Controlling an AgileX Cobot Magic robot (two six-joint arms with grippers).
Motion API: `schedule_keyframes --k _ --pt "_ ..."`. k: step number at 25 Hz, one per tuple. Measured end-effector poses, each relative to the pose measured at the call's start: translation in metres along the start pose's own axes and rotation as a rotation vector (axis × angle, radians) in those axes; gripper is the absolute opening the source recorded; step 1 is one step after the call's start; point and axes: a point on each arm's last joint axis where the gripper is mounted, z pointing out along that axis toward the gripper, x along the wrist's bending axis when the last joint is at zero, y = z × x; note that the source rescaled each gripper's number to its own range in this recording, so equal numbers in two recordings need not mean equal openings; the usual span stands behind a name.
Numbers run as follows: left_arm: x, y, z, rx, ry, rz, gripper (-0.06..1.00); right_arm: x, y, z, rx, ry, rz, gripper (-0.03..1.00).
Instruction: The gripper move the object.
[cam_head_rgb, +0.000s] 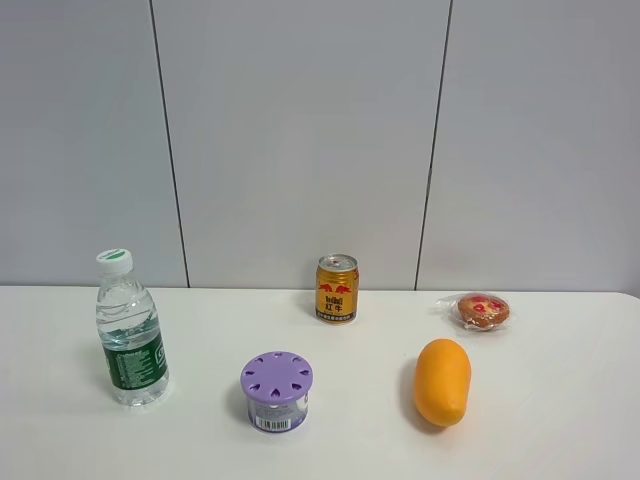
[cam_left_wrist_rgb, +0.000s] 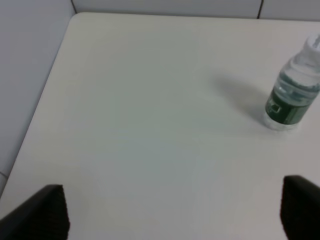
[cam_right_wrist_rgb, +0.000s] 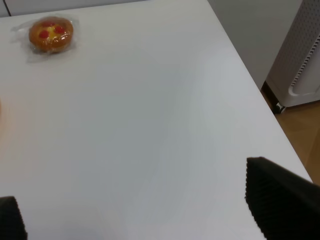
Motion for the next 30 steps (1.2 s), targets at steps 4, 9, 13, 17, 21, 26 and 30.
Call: schedule_keyframes --k 4,9,13,17,21,26,30 --pt "0.001 -0.037 0.002 -0.022 0.035 -0.032 0.73 0.0 0.0 0.0 0.0 0.0 0.0 1.0" --pt "-0.007 -0.063 0.008 -0.023 -0.051 -0.058 0.73 0.0 0.0 0.0 0.0 0.0 0.0 1.0" --pt "-0.014 -0.073 0.026 0.011 -0.112 -0.008 0.73 0.0 0.0 0.0 0.0 0.0 0.0 1.0" --pt "-0.016 -0.07 0.032 -0.048 -0.123 0.033 0.73 0.0 0.0 0.0 0.0 0.0 0.0 1.0" --pt "-0.016 -0.07 0.036 -0.072 -0.125 0.037 0.73 0.0 0.0 0.0 0.0 0.0 0.0 1.0" --pt "-0.016 -0.07 0.036 -0.079 -0.126 0.041 0.72 0.0 0.0 0.0 0.0 0.0 0.0 1.0" --pt "-0.017 -0.07 0.036 -0.079 -0.126 0.041 0.72 0.0 0.0 0.0 0.0 0.0 0.0 1.0"
